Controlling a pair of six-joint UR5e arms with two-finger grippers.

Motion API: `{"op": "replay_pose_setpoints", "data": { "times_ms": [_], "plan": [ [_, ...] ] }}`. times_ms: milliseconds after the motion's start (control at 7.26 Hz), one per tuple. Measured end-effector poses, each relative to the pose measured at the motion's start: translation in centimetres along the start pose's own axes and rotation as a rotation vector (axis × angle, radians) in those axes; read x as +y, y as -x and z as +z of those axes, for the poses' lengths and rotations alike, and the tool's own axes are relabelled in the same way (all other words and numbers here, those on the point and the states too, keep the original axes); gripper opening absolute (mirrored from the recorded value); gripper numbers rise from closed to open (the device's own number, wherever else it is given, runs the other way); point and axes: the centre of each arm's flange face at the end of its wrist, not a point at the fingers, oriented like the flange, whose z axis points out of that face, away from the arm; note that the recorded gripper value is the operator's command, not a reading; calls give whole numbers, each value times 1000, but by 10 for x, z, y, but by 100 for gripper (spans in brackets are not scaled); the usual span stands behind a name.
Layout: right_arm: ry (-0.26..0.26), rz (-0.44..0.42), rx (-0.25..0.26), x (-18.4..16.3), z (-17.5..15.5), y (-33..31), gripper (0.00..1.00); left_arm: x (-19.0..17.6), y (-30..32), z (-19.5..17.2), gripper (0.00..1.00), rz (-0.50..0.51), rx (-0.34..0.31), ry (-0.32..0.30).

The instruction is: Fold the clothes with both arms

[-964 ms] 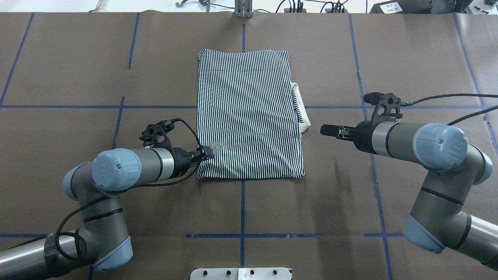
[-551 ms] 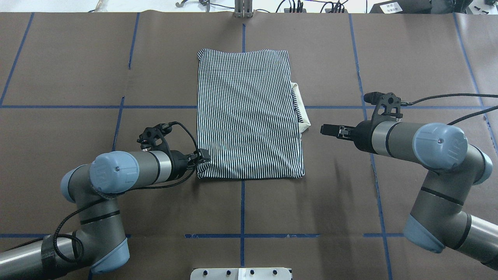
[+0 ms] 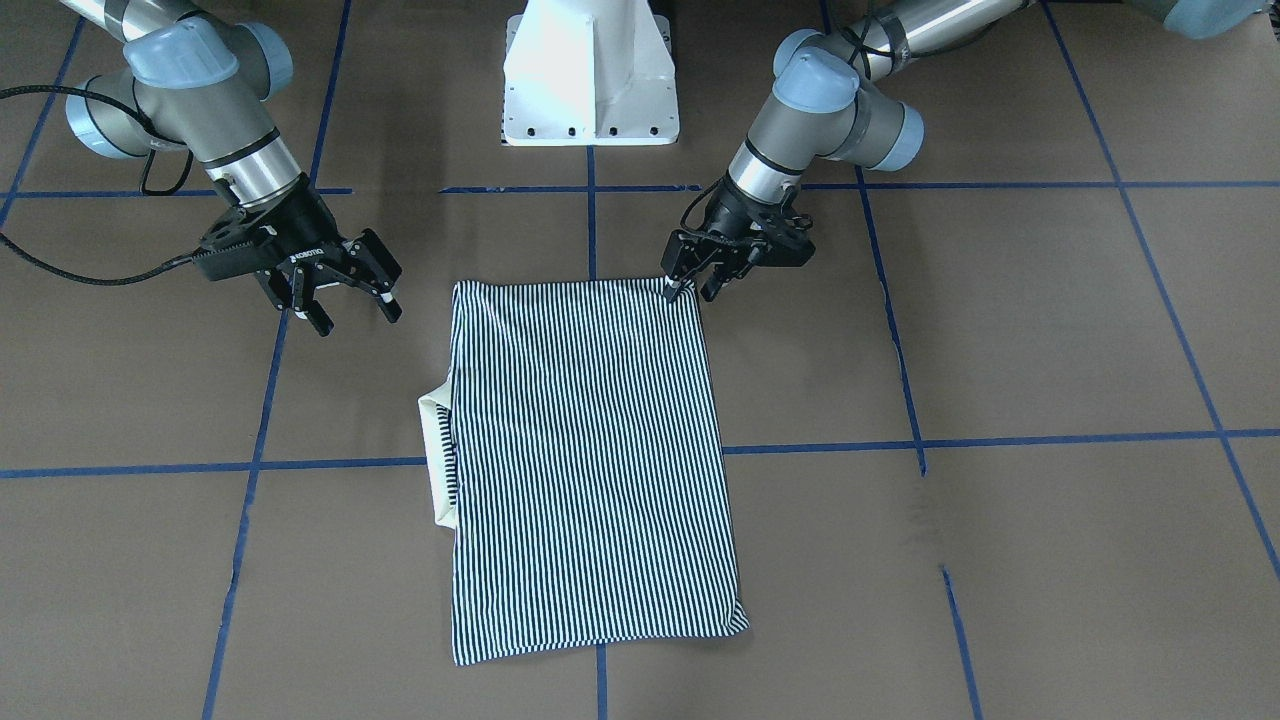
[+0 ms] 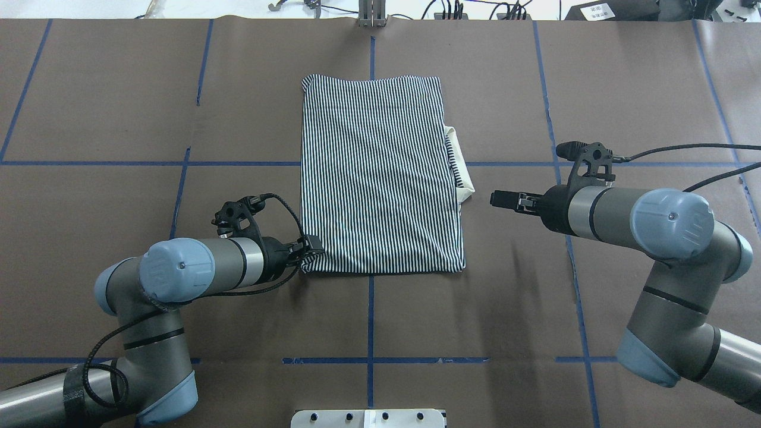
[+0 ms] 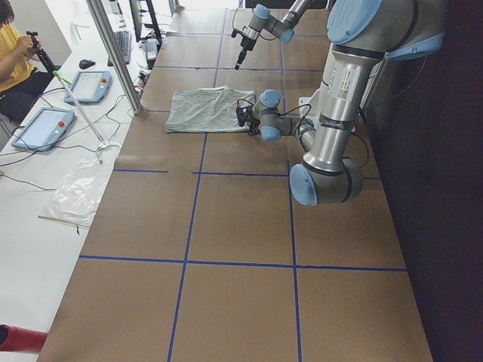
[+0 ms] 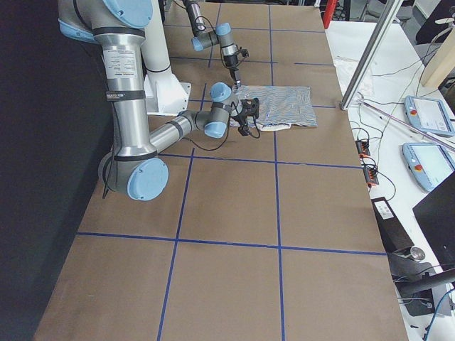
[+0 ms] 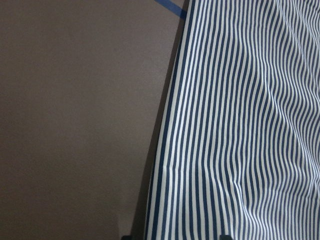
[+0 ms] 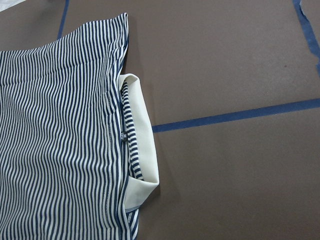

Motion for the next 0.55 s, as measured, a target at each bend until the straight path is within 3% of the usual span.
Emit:
{"op": "replay_pose_setpoints", "data": {
  "times_ms": [138,275,551],
  "plan": [
    [-2,0,1,0,0,-1,100,3,-2,0,51,1,2,5],
    [-3,0,2,0,0,-1,100,4,-3,1,45,0,4,7],
    [-3,0,4,0,1,-1,100,6,-4,1,41,0,6,8]
  ]
}}
